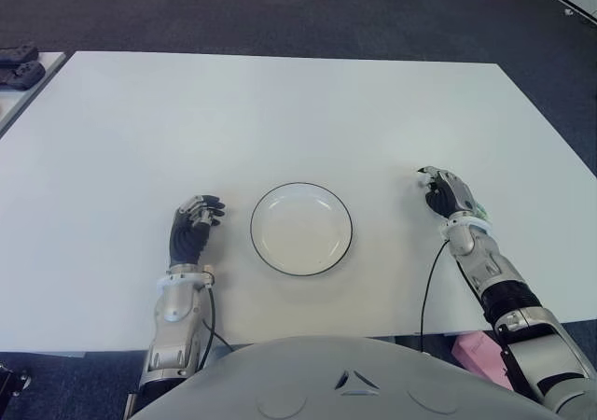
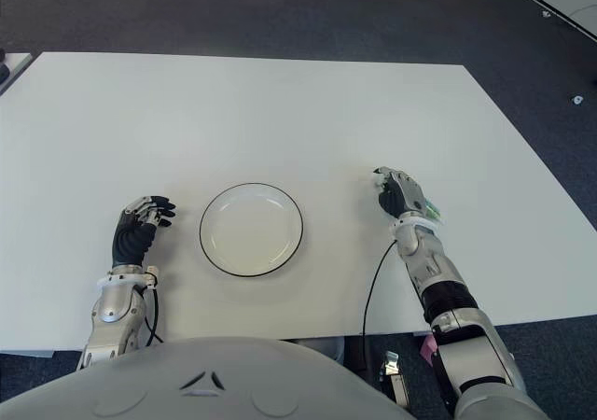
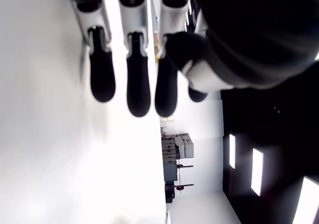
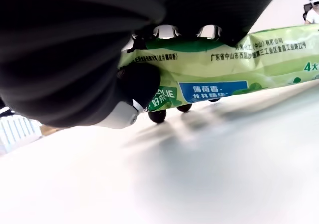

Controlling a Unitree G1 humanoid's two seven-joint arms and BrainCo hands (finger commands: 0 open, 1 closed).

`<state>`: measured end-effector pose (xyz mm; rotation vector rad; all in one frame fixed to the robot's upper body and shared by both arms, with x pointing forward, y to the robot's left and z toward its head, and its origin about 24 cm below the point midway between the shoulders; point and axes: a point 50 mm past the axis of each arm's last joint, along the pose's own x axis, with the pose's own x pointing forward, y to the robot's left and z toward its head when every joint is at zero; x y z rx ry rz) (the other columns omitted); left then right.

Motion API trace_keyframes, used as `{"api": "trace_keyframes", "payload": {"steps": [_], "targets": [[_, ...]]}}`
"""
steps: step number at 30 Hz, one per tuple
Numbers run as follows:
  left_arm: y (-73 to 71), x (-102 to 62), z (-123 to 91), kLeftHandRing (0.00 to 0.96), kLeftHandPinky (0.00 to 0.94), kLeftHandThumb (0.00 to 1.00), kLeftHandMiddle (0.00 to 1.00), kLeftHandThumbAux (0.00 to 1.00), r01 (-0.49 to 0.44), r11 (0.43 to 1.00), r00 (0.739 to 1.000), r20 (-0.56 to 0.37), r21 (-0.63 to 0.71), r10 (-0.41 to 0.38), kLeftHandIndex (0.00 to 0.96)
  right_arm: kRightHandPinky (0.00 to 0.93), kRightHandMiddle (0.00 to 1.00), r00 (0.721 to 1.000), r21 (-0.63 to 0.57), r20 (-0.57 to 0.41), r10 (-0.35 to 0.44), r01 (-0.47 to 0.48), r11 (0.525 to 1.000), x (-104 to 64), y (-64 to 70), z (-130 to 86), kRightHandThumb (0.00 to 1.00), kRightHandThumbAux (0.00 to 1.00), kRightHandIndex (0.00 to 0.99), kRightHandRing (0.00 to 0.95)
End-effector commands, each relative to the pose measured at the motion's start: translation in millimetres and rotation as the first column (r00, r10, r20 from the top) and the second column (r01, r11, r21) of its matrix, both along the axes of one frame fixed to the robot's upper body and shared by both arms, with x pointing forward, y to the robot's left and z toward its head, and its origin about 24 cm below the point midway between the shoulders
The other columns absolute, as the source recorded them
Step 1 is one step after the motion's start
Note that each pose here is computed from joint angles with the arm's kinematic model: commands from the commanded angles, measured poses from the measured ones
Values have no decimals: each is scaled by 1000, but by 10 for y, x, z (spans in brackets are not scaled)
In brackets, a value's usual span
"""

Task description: Put the toothpaste on the table into the plate.

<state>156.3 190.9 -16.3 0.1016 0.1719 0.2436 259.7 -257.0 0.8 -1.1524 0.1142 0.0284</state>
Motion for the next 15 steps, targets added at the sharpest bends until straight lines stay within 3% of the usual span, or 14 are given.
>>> {"api": "trace_keyframes", "payload": {"steps": [1, 7, 15], "targets": [[-26, -14, -72, 497, 492, 836, 465, 679, 8, 1000, 999, -45, -11, -8, 419, 512, 439, 992, 21, 85, 88, -90, 996, -12, 163, 200, 1000, 661, 448, 497], [-38, 0, -74, 495, 491, 837, 464, 678, 11, 1000, 999, -40, -17, -12, 423, 498, 442, 964, 50, 200, 176, -190, 981, -33, 378, 539, 1000, 660, 456, 501], [-58, 18, -80, 496, 492, 837, 465, 678, 10, 1000, 999, -36, -25, -11, 422, 501, 446, 930, 121, 269, 249, -289, 950, -59, 593, 842, 1000, 659, 461, 497]]}}
